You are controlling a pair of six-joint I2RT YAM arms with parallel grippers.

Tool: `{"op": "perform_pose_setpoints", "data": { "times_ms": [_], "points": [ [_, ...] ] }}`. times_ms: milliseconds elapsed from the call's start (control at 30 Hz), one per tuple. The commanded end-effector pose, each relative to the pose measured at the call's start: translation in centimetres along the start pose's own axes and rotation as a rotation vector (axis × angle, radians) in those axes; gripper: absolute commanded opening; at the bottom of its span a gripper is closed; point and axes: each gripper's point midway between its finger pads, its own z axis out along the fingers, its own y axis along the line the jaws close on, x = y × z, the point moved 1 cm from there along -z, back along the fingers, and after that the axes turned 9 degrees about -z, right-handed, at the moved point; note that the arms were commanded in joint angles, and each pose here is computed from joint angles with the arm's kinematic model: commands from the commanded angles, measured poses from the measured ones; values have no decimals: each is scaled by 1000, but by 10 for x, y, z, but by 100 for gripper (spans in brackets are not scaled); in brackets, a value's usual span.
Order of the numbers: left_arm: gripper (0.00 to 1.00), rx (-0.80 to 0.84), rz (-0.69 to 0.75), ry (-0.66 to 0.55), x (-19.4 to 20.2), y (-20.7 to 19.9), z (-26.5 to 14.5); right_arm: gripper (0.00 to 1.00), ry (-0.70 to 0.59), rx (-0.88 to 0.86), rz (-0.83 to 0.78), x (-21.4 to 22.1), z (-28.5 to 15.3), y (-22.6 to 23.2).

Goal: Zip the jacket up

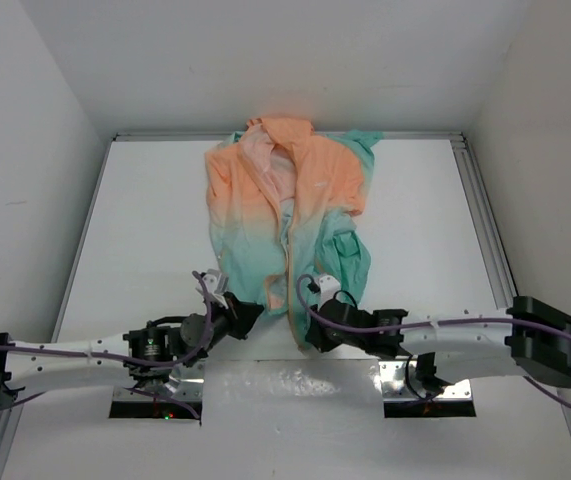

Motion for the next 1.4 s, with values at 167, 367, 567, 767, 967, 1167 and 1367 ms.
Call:
{"op": "perform_pose_setpoints", "data": {
  "times_ms": [167,367,567,767,967,1167,1367],
  "points": [
    [0,40,-125,-108,-36,-34,4,0,-606,-285,327,-108,-52,34],
    [0,38,-161,-122,-46,-44,5,0,-726,-295,409,-118,-73,20],
    [0,38,-127,-103,-42,-40,2,0,-321,-173,315,-44,-28,16],
    [0,33,-114,-101,-42,-36,-1,22,-68,-111,236,3,-12,12],
    [0,16,-105,-100,-40,-29,-2,47,-53,-21,91,-18,-26,6],
    [0,-19,-86,-71,-29,-16,-2,41,23,19,-43,-24,-30,7],
    [0,-21,-92,-71,-27,-12,-3,35,75,50,-138,-20,-13,6]
  ]
}}
